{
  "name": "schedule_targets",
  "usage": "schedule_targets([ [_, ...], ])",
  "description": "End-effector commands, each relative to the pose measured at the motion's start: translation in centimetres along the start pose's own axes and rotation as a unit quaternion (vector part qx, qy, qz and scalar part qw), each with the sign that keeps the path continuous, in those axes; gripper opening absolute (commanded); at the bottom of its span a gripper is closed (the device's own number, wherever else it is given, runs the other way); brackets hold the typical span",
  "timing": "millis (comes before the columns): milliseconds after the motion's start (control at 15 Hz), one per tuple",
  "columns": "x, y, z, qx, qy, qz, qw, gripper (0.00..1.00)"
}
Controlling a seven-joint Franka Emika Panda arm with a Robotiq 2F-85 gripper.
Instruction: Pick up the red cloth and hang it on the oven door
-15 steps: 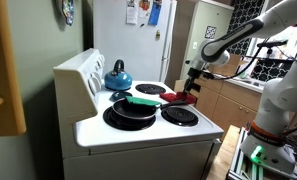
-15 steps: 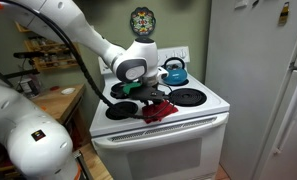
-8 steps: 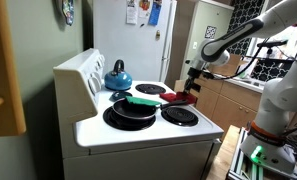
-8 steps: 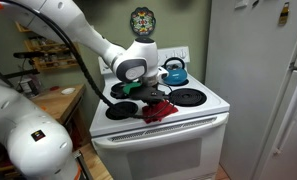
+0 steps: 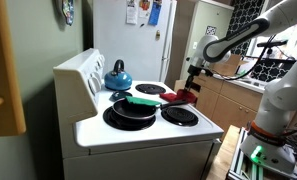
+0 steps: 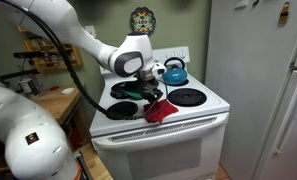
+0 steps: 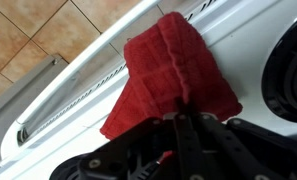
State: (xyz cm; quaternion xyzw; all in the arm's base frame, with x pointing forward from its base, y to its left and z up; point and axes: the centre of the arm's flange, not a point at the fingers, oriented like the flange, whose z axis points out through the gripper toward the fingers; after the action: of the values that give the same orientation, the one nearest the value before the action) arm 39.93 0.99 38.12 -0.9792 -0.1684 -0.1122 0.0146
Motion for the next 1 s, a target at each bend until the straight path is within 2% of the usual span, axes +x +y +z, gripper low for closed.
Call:
schedule_targets([
  [0, -0.6, -1.9, -3.8, -0.046, -0.017, 0.086, 0.9951, 0.01],
  [133, -0.7, -2.4, -5.6, -0.075, -0.025, 0.132, 0.9882, 0.01],
  [333, -1.1, -3.3, -8.3, -0.118, -0.048, 0.197, 0.9720, 0.01],
  [667, -2.3, -4.3, -13.0, -0.180, -0.079, 0.305, 0.9317, 0.01],
  [933, -3.0, -4.0, -15.4, -0.204, -0.086, 0.364, 0.9046, 0.01],
])
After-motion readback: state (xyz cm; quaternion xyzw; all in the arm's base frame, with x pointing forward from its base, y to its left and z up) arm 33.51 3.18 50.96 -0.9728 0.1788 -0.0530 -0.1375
